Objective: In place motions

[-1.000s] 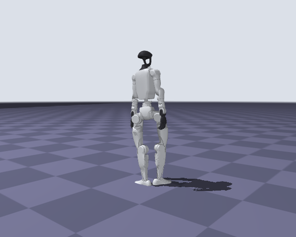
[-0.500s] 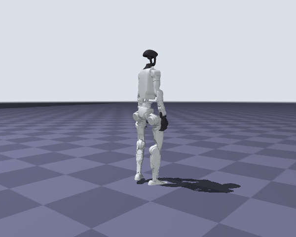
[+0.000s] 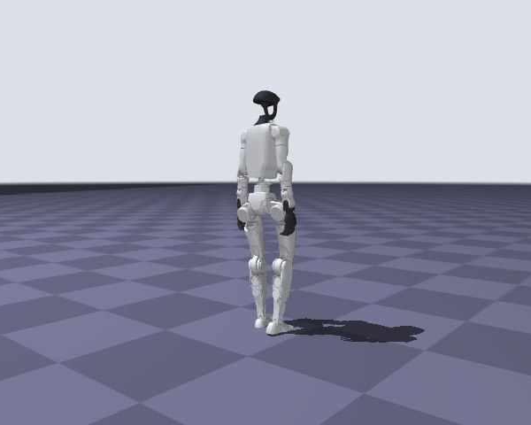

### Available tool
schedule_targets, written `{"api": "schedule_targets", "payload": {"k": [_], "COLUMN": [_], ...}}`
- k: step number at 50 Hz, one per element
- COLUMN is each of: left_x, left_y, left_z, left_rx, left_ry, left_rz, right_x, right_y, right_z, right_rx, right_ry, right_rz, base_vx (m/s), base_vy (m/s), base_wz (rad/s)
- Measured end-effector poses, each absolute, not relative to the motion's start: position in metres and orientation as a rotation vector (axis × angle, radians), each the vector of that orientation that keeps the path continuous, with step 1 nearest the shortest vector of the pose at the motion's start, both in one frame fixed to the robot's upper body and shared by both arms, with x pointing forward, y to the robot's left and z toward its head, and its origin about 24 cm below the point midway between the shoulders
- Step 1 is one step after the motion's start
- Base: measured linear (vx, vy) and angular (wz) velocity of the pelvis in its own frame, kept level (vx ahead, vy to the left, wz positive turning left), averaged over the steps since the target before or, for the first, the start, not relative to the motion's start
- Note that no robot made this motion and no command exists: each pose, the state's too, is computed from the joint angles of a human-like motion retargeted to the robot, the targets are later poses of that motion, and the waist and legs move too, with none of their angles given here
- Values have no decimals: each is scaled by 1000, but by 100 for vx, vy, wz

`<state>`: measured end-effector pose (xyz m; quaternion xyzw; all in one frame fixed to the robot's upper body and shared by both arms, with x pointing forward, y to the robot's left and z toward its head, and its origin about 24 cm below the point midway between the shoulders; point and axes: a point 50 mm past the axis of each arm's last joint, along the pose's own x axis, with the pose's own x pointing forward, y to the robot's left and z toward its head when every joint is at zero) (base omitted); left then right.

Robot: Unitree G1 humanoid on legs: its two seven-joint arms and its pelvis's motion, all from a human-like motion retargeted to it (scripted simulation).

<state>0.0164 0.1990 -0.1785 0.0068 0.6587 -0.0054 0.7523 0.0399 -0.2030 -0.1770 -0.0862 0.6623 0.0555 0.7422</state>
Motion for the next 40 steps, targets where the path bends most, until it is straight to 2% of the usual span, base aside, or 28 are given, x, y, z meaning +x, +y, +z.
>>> {"api": "schedule_targets", "payload": {"k": [11, 15, 19, 25, 32, 40], "left_x": [61, 76, 69, 40, -21, -81], "left_y": [187, 188, 198, 223, 219, 190], "left_z": [-176, -174, -174, -174, -175, -170], "left_rx": [14, 14, -2, -31, -180, -357], "left_ry": [1339, 1302, 1342, 1405, 1545, 1683], "left_rz": [-53, -54, -18, 145, 371, 434], "right_x": [13, -11, -40, -65, -27, 81], "right_y": [-215, -231, -243, -244, -247, -231], "right_z": [-176, -172, -167, -163, -167, -167], "right_rx": [-94, -182, -294, -261, -275, -258], "right_ry": [1545, 1622, 1728, 1834, 1736, 1391], "right_rz": [61, 94, 108, 20, -59, 47], "base_vx": [29, 62, 68, 81, 48, 24], "base_vy": [-52, -39, -35, -32, -19, -18], "base_wz": [275, 476, 433, 345, 189, 15]}}
